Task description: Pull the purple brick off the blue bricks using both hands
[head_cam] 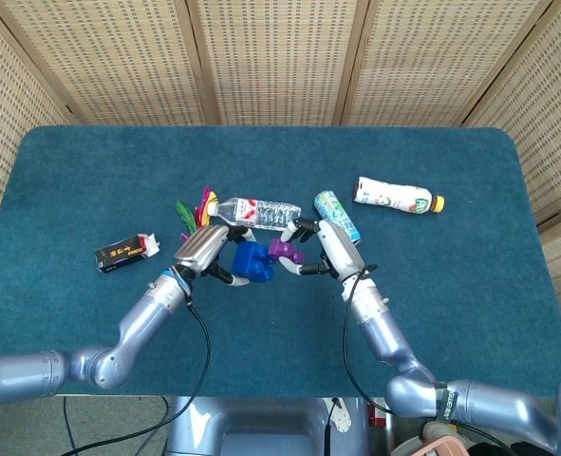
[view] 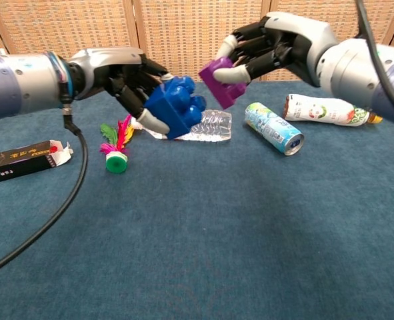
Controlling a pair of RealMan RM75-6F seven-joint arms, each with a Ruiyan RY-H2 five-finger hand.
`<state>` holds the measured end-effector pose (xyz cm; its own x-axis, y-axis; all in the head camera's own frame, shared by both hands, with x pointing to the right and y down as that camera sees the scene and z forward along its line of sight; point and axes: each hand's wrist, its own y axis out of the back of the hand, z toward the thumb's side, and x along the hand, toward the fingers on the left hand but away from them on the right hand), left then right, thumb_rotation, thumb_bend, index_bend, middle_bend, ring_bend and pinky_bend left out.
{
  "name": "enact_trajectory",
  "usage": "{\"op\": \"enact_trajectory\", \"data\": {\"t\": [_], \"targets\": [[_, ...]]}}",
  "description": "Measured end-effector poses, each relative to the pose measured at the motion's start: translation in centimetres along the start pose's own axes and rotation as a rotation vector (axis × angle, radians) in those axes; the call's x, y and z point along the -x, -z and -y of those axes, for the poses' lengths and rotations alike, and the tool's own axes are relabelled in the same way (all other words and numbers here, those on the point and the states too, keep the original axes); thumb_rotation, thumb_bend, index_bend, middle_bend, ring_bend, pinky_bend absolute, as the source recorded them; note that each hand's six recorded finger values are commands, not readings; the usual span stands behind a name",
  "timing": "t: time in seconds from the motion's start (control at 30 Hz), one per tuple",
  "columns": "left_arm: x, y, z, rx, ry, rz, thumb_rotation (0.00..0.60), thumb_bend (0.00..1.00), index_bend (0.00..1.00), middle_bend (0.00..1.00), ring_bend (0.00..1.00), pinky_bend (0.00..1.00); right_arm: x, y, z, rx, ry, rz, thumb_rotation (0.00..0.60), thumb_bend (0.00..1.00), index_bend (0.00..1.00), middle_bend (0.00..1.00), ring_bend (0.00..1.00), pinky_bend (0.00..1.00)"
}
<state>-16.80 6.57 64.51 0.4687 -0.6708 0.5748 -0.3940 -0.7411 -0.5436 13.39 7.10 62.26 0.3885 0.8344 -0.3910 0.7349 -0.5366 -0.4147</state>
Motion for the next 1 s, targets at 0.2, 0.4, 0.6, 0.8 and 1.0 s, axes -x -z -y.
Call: {"op": "enact_trajectory", "data": {"t": [0.2,0.4,0.6,0.8,1.0], "targets": [[1.4,2.8,-1.8,-0.048,-0.011,-0.042,0.6,0.14,0.56,0.51,0.34,0.25,-0.3,0.9,-2.5,-0.045,0.029,0.018,0.6,0.31,0.6,0.63,0.41,0.41],[3.0,5.9,-3.4,-0.128,-0.036,-0.076,0.6,0.13,0.55,0.51,0.34,0.24,-1.1,2.8,-3.6,-0.16,0.017,0.038,0.6,0.31,0.6,0.63,0.41,0.41],[4.1,9.7,-4.7,-0.378,-0.098,-0.089,0.6,0.13,0.56,0.51,0.34,0.23,-2.9,6.9,-2.7,-0.485,-0.063,0.043,0.6,0.31,0.6,0.63,0.41,0.42],[4.3,12.5,-3.1,-0.515,-0.097,-0.096,0.6,0.11,0.46,0.41,0.3,0.19,-4.1,10.1,-1.3,-0.711,-0.121,0.022,0.6,0.19,0.43,0.47,0.33,0.36],[4.1,12.8,-2.0,-0.465,-0.076,-0.092,0.6,0.0,0.0,0.0,0.0,0.01,-4.6,10.6,-1.2,-0.737,-0.141,0.03,0.6,0.0,0.07,0.06,0.01,0.16]]}}
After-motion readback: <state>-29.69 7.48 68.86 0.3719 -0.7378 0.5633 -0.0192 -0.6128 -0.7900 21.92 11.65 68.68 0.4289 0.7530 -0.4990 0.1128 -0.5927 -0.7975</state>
